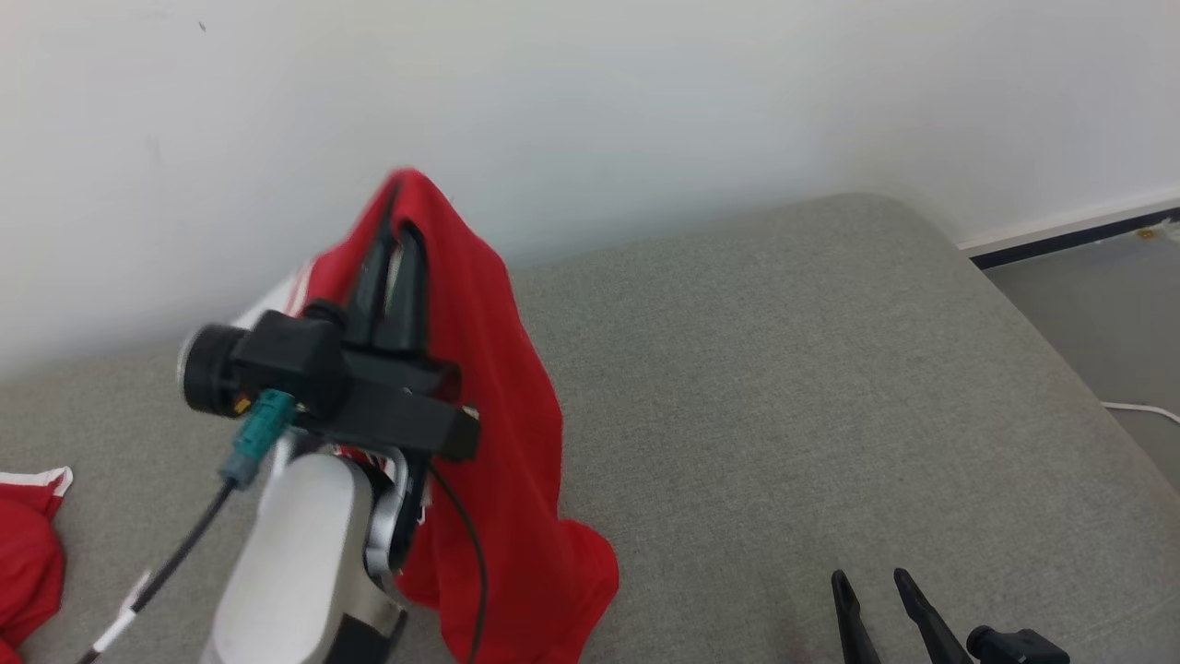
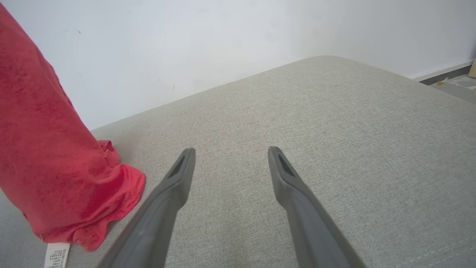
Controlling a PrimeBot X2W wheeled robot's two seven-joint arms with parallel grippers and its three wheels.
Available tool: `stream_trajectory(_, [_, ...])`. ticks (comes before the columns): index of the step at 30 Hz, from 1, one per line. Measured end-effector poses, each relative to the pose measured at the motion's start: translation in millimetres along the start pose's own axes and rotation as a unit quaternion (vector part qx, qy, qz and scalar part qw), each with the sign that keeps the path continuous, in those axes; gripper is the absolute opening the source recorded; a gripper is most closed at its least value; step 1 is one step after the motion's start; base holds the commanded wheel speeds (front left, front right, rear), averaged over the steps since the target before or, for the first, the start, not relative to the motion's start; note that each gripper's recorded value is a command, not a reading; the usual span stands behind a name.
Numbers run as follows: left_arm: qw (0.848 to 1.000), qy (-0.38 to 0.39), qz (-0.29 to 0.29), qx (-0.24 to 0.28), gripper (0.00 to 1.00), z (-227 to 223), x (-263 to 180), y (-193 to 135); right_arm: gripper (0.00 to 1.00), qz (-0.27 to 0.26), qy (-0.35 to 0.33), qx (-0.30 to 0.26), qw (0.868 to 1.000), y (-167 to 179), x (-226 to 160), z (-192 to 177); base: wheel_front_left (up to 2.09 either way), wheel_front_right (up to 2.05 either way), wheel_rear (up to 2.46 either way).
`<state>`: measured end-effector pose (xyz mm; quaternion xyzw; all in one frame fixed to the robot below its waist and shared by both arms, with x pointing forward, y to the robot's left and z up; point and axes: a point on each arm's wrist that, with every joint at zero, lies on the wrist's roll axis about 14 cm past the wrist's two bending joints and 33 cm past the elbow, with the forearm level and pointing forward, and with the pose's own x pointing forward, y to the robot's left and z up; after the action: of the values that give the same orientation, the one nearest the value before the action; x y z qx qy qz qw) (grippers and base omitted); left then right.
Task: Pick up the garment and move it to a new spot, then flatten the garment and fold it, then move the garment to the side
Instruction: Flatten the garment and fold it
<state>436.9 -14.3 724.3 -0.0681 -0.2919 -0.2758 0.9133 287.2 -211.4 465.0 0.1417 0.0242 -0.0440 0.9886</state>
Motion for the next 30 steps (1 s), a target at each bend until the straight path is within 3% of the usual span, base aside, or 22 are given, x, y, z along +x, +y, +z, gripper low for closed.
stream_trajectory(5, [0.991, 0.107, -0.036, -0.064, 0.0, -69.9, -34.2, -35.4, 1.0, 0.003, 0.004, -0.002, 1.0, 1.6, 3.8, -1.1, 0.0, 0.0, 0.0])
stream_trajectory(12, [0.959, 0.226, -0.084, -0.147, 0.02, -133.0, -85.3, -93.4, 1.0, 0.008, 0.011, -0.001, 1.0, 5.8, 4.9, -4.8, 0.0, 0.0, 0.0])
stream_trajectory(13, [0.953, 0.243, -0.091, -0.156, 0.8, -141.0, -94.7, -101.4, 1.0, 0.008, 0.013, 0.001, 1.0, 6.2, 4.8, -5.6, 0.0, 0.0, 0.0])
stream_trajectory(14, [0.946, 0.26, -0.099, -0.168, 1.0, -147.4, -104.1, -109.7, 1.0, 0.009, 0.014, 0.001, 1.0, 6.6, 4.7, -6.3, 0.0, 0.0, 0.0])
stream_trajectory(18, [0.924, 0.303, -0.118, -0.201, 1.0, -161.0, -130.0, -132.0, 1.0, 0.01, 0.016, 0.0, 1.0, 6.4, 5.5, -7.3, 0.0, 0.0, 0.0])
stream_trajectory(21, [0.916, 0.319, -0.113, -0.213, 1.0, -165.8, -140.3, -133.6, 1.0, 0.015, 0.017, -0.003, 1.0, 7.7, 6.8, -7.4, 0.0, 0.0, 0.0])
stream_trajectory(26, [0.921, 0.322, -0.079, -0.203, 1.0, -166.2, -144.6, -116.0, 1.0, 0.029, 0.021, -0.005, 0.999, 14.3, 10.0, -8.1, 0.0, 0.0, 0.0])
stream_trajectory(30, [0.94, 0.29, -0.019, -0.18, 1.0, -152.0, -139.8, -79.2, 1.0, 0.045, 0.025, -0.009, 0.999, 23.0, 13.2, -9.1, 0.0, 0.0, 0.0])
